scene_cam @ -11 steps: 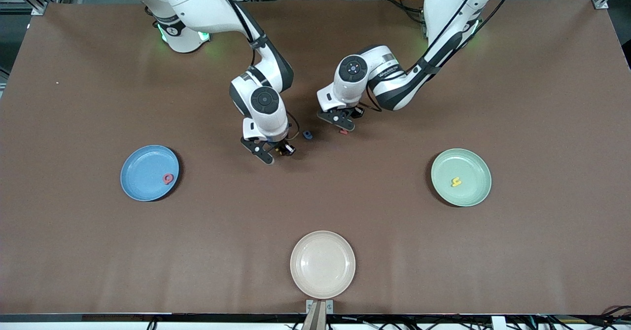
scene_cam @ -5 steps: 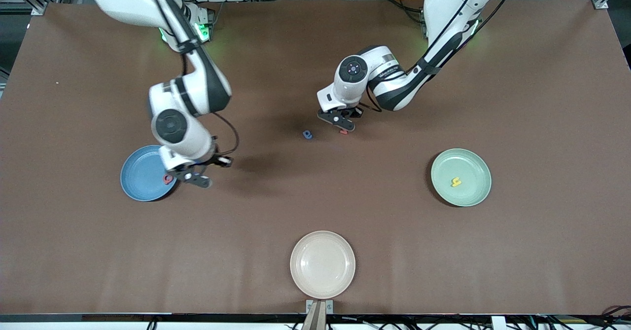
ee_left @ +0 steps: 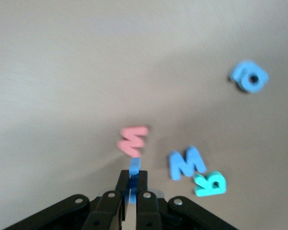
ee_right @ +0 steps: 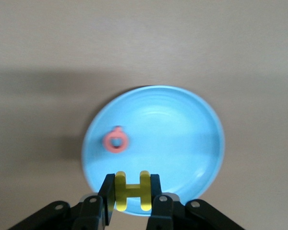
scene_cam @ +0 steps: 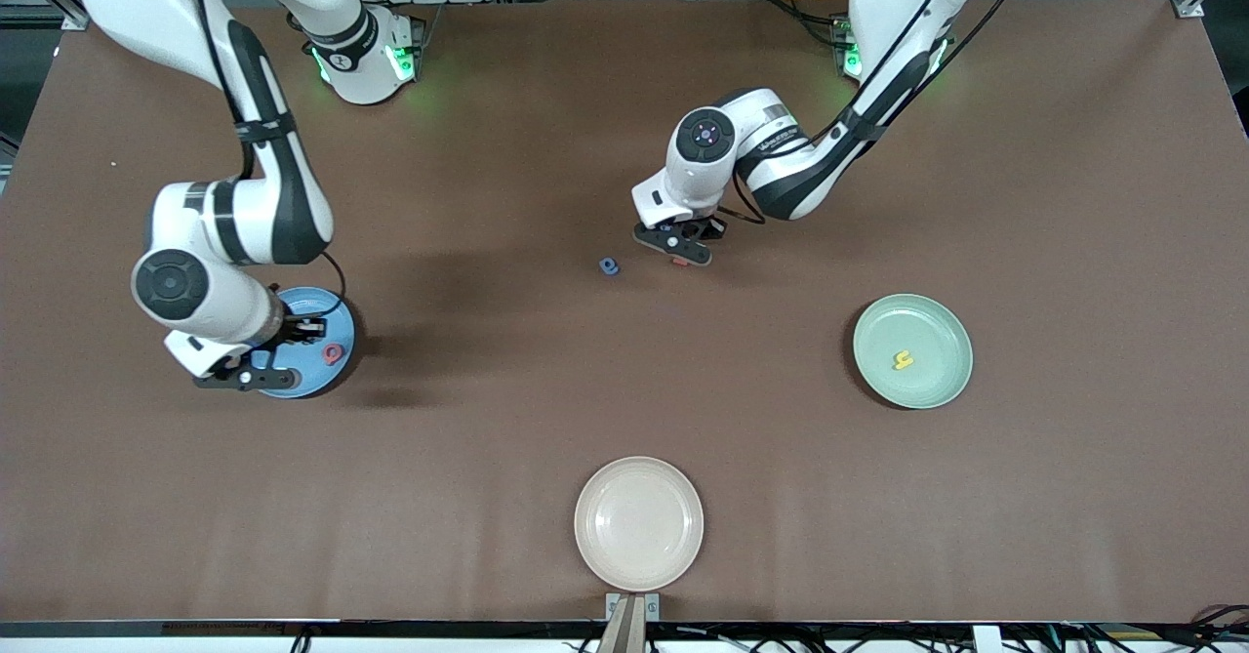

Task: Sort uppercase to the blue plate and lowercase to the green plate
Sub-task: 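Place H on blue plate with the right gripper while the left gripper places m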

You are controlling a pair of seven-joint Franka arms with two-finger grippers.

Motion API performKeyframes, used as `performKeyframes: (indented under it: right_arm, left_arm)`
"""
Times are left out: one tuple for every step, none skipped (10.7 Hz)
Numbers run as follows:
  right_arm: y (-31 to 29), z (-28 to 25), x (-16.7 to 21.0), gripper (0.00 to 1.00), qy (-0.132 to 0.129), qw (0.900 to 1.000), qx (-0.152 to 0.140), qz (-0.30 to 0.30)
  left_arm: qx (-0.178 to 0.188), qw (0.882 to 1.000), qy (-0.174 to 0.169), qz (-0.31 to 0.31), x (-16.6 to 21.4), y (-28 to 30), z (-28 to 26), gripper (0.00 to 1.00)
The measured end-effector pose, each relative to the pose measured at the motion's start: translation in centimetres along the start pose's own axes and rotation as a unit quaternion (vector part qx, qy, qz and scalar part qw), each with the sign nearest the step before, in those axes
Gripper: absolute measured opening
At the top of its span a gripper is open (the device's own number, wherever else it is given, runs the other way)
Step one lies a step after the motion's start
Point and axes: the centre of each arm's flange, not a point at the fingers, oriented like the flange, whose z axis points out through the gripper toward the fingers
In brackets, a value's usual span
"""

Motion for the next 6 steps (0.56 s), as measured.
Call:
performKeyframes:
  right_arm:
    - [1.7,0.1,-0.1,0.33,-0.001,1.0,-0.003,-0.019]
    - [2.8,0.1,-0.2,0.44,-0.002,1.0,-0.006,-0.029]
    - [3.1,0.1,-0.3,0.58,-0.002,0.999,-0.006,-0.033]
    - [3.0,0.1,-0.3,0.67,-0.003,0.999,-0.006,-0.035]
    - [2.3,0.1,-0.2,0.8,-0.003,0.999,-0.006,-0.04]
    - [0.7,-0.1,-0.2,0.96,-0.002,0.999,-0.006,-0.038]
  left_arm:
    - [0.014,1.0,0.012,-0.015,0.7,-1.6,-2.3,0.1]
    - [0.028,0.999,0.021,-0.03,1.4,-3.8,-4.4,0.1]
    - [0.039,0.998,0.026,-0.036,2.2,-6.8,-6.1,0.1]
    - [0.048,0.998,0.027,-0.029,3.2,-11.1,-7.3,0.1]
    - [0.049,0.998,0.026,-0.022,4.3,-16.6,-7.9,0.1]
    - [0.047,0.998,0.022,-0.022,4.8,-21.6,-7.9,0.1]
